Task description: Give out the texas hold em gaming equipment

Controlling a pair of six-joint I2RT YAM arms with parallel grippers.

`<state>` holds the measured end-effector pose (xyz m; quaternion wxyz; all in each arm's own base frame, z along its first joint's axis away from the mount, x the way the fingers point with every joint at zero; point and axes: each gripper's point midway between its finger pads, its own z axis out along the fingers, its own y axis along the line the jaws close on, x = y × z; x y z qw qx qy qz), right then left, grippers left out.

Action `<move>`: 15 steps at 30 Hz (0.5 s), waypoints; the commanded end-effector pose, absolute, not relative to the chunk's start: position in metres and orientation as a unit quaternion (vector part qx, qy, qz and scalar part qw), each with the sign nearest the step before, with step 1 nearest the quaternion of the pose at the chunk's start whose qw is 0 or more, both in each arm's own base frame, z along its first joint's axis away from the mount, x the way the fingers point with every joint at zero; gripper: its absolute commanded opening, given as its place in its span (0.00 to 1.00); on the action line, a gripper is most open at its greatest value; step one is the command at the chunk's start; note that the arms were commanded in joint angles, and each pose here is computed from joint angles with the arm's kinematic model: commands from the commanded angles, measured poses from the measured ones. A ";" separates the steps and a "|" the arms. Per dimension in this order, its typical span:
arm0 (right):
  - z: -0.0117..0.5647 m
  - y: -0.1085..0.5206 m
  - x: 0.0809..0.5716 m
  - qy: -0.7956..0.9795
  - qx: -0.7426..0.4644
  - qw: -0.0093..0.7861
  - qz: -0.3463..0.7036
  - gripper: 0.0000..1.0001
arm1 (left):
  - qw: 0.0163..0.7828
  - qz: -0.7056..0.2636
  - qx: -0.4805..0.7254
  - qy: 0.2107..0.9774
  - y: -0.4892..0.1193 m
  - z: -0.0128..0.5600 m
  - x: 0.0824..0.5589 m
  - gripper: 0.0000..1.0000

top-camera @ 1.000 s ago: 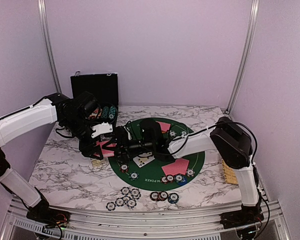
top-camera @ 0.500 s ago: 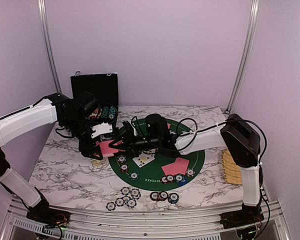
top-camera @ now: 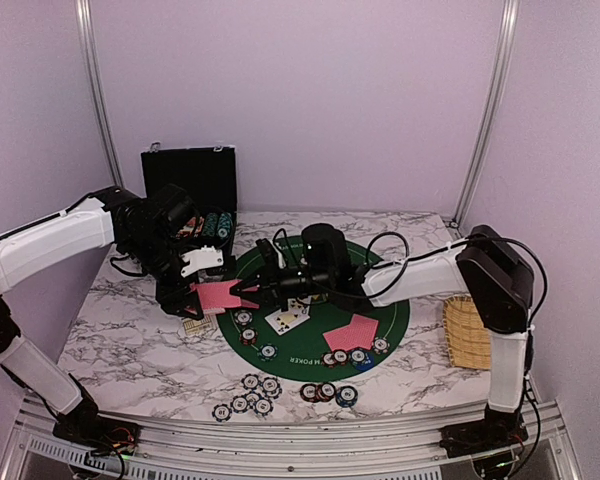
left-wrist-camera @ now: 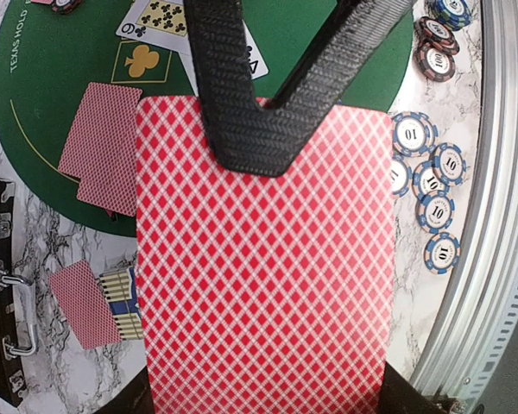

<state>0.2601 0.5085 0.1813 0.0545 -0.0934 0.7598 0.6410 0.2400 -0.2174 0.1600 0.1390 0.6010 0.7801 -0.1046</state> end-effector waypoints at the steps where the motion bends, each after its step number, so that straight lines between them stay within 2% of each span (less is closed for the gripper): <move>1: 0.194 0.502 0.263 0.756 -0.092 0.062 0.645 0.00 | 0.144 -0.109 0.602 0.778 -0.217 0.165 0.240 0.00; 8: 0.201 0.484 0.267 0.754 -0.087 0.073 0.647 0.00 | 0.143 -0.104 0.601 0.779 -0.215 0.163 0.242 0.00; 15: 0.191 0.423 0.301 0.811 -0.079 0.132 0.565 0.00 | 0.142 -0.105 0.600 0.780 -0.214 0.163 0.241 0.00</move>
